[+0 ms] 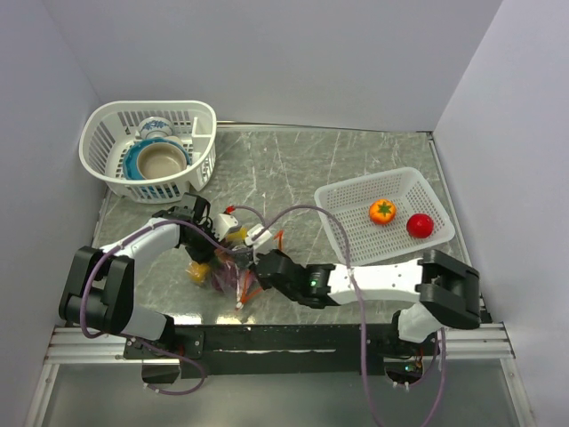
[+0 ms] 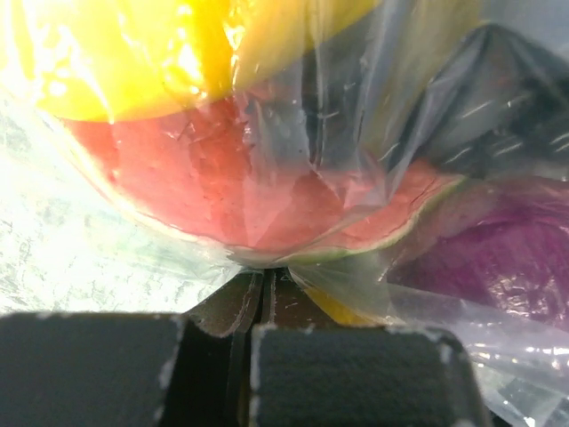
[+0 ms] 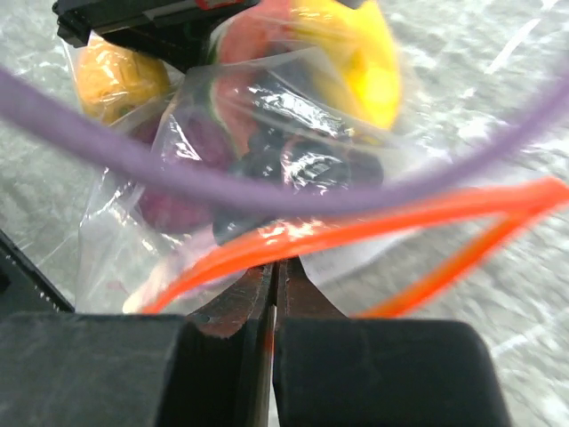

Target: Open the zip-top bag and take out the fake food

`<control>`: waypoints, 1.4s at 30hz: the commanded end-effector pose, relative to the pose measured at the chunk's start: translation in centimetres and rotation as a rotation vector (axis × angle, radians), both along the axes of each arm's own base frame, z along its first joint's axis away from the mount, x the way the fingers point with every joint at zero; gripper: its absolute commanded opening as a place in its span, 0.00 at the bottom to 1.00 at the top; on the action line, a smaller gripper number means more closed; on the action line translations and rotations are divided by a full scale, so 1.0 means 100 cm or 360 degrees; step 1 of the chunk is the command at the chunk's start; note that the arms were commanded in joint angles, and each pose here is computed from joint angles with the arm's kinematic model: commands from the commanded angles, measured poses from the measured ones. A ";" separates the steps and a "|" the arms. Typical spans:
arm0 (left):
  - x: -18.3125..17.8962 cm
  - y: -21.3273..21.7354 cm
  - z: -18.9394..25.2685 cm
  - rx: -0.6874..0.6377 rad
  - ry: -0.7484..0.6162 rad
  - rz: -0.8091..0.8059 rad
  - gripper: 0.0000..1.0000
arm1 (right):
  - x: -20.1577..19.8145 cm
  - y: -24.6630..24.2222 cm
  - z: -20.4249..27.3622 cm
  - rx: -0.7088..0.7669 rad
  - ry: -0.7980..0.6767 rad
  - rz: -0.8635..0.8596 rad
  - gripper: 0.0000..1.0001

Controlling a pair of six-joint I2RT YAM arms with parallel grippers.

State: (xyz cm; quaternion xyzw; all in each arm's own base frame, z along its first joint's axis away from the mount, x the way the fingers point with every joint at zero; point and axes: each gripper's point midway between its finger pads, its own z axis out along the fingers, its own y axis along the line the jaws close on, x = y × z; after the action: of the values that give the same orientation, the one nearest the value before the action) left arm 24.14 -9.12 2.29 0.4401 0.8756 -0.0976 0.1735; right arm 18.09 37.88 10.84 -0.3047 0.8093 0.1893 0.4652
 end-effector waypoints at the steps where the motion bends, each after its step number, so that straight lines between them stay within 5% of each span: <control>1: -0.007 0.006 -0.008 0.0024 0.0048 0.0021 0.01 | 0.003 -0.021 0.031 0.0132 -0.0044 -0.0101 0.00; 16: -0.002 0.006 -0.009 -0.0003 0.0078 0.0052 0.01 | 0.003 -0.138 0.119 0.0444 -0.0231 -0.0452 0.00; 31: -0.003 0.004 -0.002 -0.0027 0.0077 0.0055 0.01 | 0.061 -0.278 0.115 0.0322 -0.0401 -0.1408 0.01; 33: -0.003 0.003 0.000 -0.0036 0.0076 0.0057 0.01 | 0.067 -0.276 0.113 0.0309 -0.0368 -0.1472 0.17; 34: -0.003 0.003 0.000 -0.0038 0.0079 0.0057 0.01 | 0.068 -0.276 0.112 0.0295 -0.0361 -0.1483 0.33; 35: -0.004 0.003 0.000 -0.0039 0.0081 0.0054 0.01 | 0.068 -0.274 0.110 0.0283 -0.0351 -0.1476 0.66; 37: -0.004 0.004 0.001 -0.0033 0.0071 0.0051 0.01 | 0.070 -0.271 0.110 0.0293 -0.0336 -0.1482 1.00; 42: -0.007 0.005 -0.002 -0.0026 0.0071 0.0044 0.01 | 0.067 -0.254 0.114 0.0325 -0.0282 -0.1352 1.00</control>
State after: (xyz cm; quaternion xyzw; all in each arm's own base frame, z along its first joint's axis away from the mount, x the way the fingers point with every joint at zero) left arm 24.42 -8.78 2.09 0.4267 0.8821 -0.1044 0.1703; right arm 24.65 11.30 19.21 0.0676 0.8099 -0.0154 0.5824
